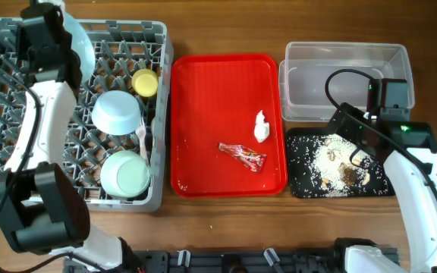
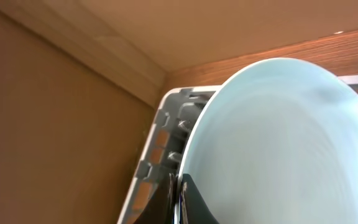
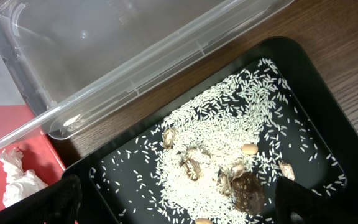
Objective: Sort waste into correct bins and load items into the dishwasher rack
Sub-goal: 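Stand the light-blue plate upright in the rack and release it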
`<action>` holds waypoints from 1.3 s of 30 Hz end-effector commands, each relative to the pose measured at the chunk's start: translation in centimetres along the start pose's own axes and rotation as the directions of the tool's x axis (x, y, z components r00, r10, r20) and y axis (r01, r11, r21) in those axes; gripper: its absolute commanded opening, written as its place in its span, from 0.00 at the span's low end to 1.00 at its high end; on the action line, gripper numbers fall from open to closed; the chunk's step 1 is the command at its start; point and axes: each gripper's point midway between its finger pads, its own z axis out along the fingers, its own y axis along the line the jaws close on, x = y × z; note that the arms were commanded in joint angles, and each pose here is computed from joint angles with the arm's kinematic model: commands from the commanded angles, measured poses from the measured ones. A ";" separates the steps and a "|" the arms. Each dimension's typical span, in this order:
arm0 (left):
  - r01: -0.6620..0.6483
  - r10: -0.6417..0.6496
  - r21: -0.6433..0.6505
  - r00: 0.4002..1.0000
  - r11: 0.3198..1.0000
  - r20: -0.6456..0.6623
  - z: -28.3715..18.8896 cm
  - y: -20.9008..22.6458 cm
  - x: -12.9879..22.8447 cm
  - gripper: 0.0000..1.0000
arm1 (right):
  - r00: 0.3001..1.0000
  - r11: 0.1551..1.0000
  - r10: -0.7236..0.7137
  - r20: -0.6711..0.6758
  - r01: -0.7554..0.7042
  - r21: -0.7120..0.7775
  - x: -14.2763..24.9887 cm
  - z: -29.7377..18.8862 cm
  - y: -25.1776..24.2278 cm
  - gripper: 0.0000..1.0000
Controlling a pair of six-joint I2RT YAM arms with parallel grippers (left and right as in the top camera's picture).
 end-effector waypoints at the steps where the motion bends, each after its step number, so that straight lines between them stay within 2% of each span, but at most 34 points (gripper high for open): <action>1: -0.050 0.048 0.068 0.998 0.996 0.037 -1.4 -3.3 -1.6 0.04 | 1.000 1.000 -0.009 0.005 0.009 -0.005 -0.3 -0.1 0.2 1.00; 5: -0.113 0.106 0.136 0.993 0.984 0.055 -3.3 -6.9 -2.4 0.05 | 1.000 1.000 -0.009 0.005 0.009 -0.004 -0.3 -0.1 0.2 1.00; 6: -0.125 0.116 0.146 0.991 0.981 0.063 -3.8 -7.6 -2.7 0.08 | 1.000 1.000 -0.009 0.005 0.009 -0.005 -0.3 -0.1 0.2 1.00; 7: -0.141 0.132 0.162 0.989 0.977 0.070 -4.4 -8.5 -2.9 0.22 | 1.000 1.000 -0.009 0.005 0.009 -0.004 -0.3 -0.1 0.2 1.00; 9: -0.183 0.169 0.202 0.982 0.962 0.083 -5.8 -10.5 -3.2 0.30 | 1.000 1.000 -0.009 0.005 0.009 -0.004 -0.3 -0.1 0.2 1.00; 11: -0.228 0.207 0.244 0.972 0.943 0.108 -7.6 -13.0 -3.6 0.48 | 1.000 1.000 -0.009 0.005 0.009 -0.004 -0.3 -0.1 0.2 1.00; 12: -0.249 0.221 0.260 0.966 0.933 0.130 -8.6 -14.2 -4.0 0.54 | 1.000 1.000 -0.009 0.005 0.009 -0.005 -0.3 -0.1 0.2 1.00; 14: -0.244 0.207 0.245 0.964 0.938 0.167 -10.4 -15.2 -5.4 0.75 | 1.000 1.000 -0.009 0.005 0.009 -0.004 -0.3 -0.1 0.2 1.00; 16: -0.177 0.140 0.209 0.974 0.962 0.179 -11.6 -14.8 -6.6 0.78 | 1.000 1.000 -0.009 0.005 0.009 -0.004 -0.3 -0.1 0.2 1.00; 18: -0.097 0.048 0.238 0.978 0.967 0.202 -14.1 -14.7 -7.8 0.82 | 1.000 1.000 -0.009 0.005 0.009 -0.005 -0.3 -0.1 0.2 1.00; 19: -0.048 -0.002 0.262 0.982 0.964 0.189 -15.1 -14.7 -7.8 0.79 | 1.000 1.000 -0.009 0.005 0.009 -0.005 -0.3 -0.1 0.2 1.00; 21: 0.099 -0.141 0.325 0.984 0.941 0.107 -16.4 -14.6 -6.7 0.68 | 1.000 1.000 -0.009 0.005 0.009 -0.004 -0.3 -0.1 0.2 1.00; 22: 0.185 -0.211 0.397 0.977 0.899 0.021 -16.9 -15.5 -5.4 0.65 | 1.000 1.000 -0.009 0.005 0.009 -0.004 -0.3 -0.1 0.2 1.00; 25: 0.359 -0.253 0.601 0.933 0.714 -0.256 -17.7 -18.7 -1.6 0.64 | 1.000 1.000 -0.009 0.005 0.009 -0.005 -0.3 -0.1 0.2 1.00; 26: 0.422 -0.240 0.669 0.905 0.612 -0.351 -18.5 -19.8 -0.7 0.78 | 1.000 1.000 -0.009 0.005 0.009 -0.005 -0.3 -0.1 0.2 1.00; 28: 0.459 -0.229 0.704 0.887 0.542 -0.401 -19.0 -20.2 -0.4 1.00 | 1.000 1.000 -0.009 0.006 0.009 -0.005 -0.3 -0.1 0.2 1.00; 29: 0.464 -0.224 0.710 0.884 0.530 -0.411 -19.1 -20.3 -0.3 1.00 | 1.000 1.000 -0.009 0.005 0.009 -0.005 -0.3 -0.1 0.2 1.00; 32: 0.465 -0.198 0.703 0.881 0.538 -0.430 -19.2 -20.6 0.8 1.00 | 1.000 1.000 -0.009 0.005 0.009 -0.004 -0.3 -0.1 0.2 1.00; 36: 0.446 -0.203 0.636 0.885 0.630 -0.420 -17.4 -20.0 2.2 1.00 | 1.000 1.000 -0.009 0.005 0.009 -0.004 -0.3 -0.1 0.2 1.00; 37: 0.437 -0.200 0.633 0.889 0.639 -0.412 -17.2 -19.9 2.3 0.96 | 1.000 1.000 -0.009 0.005 0.009 -0.004 -0.3 -0.1 0.2 1.00; 38: 0.434 -0.205 0.616 0.890 0.657 -0.408 -16.9 -19.6 2.4 0.79 | 1.000 1.000 -0.009 0.004 0.009 -0.004 -0.3 -0.1 0.2 1.00; 39: 0.432 -0.210 0.597 0.890 0.676 -0.406 -16.5 -19.3 2.5 0.71 | 1.000 1.000 -0.009 0.005 0.009 -0.004 -0.3 -0.1 0.2 1.00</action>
